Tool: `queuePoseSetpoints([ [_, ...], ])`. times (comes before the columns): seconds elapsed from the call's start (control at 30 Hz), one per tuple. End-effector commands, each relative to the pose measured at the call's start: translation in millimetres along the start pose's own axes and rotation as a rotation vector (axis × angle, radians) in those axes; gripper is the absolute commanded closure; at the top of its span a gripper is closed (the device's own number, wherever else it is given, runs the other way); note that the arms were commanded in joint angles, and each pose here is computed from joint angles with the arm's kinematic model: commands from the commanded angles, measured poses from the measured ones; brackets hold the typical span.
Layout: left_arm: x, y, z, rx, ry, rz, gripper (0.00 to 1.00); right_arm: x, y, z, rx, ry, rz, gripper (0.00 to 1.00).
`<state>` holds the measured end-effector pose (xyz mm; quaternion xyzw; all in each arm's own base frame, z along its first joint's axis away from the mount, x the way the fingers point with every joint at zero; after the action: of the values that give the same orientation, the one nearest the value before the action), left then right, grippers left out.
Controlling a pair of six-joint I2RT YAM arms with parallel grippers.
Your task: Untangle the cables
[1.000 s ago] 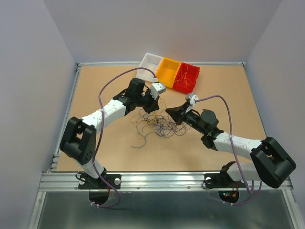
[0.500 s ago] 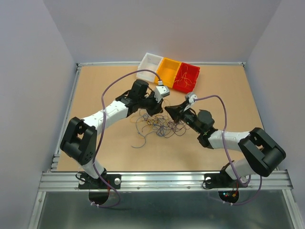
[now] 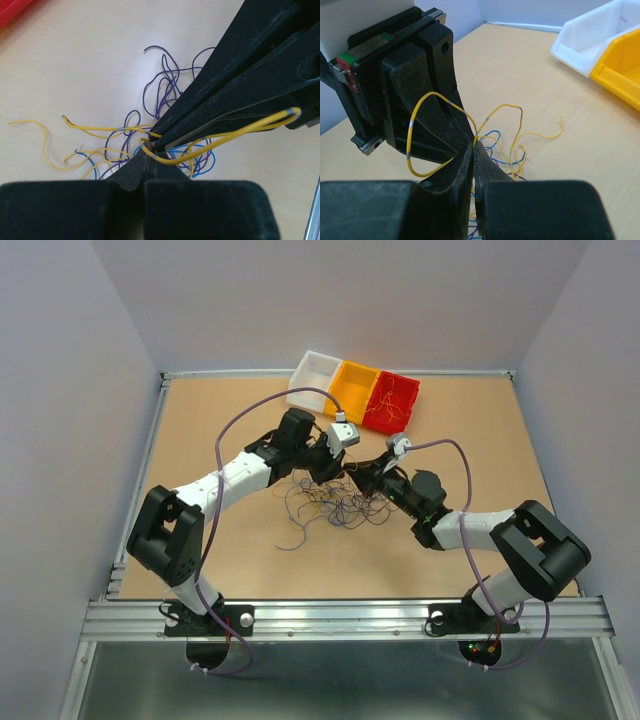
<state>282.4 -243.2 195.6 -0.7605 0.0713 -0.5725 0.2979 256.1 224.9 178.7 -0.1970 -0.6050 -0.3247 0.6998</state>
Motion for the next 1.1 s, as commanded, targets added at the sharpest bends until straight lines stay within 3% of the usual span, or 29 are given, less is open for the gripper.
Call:
queuePoseSetpoints([
  [0.0,18.4,-10.7,-12.2,-0.022,0.066,-0.062,1.0,31.6,16.5,1.9,0.01,-0.008,-0.149,0.9],
  [0.5,18.8,-10.0,-15.3,-0.017,0.081,-0.061,1.0,30.7,18.1,5.2,0.044,0.0,-0.146,0.82],
  [0.63,19.0,-10.6,-15.7,-0.018,0.083,-0.062,1.0,30.9,18.9,4.5,0.039,0.008,-0.147,0.99],
  [0.8,20.0,-12.5,-16.1,-0.01,0.088,-0.069,0.99,32.7,16.7,2.8,0.01,0.014,-0.157,0.99],
  [0.9,21.2,-14.6,-14.0,0.029,0.087,-0.079,0.8,38.1,12.5,-0.8,-0.056,0.032,-0.184,0.99],
  [1.0,24.3,-22.5,-11.5,0.081,0.087,-0.117,0.5,48.2,11.5,-7.8,-0.144,0.032,-0.202,1.0],
  [1.07,28.1,-32.3,-7.0,0.112,0.085,-0.159,0.41,64.2,16.0,-10.0,-0.196,0.026,-0.202,0.99],
])
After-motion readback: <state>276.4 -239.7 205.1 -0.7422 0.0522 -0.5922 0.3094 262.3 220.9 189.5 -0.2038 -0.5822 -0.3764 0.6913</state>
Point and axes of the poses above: each gripper's point midway between its finger pads, its own y axis out along the fingers, its own z axis along the line the jaws close on, x = y × z, the point moved 9 cm from there along -y, back along the fingers, and after that the axes turned 5 degrees about -y, right-handed, at the moved point
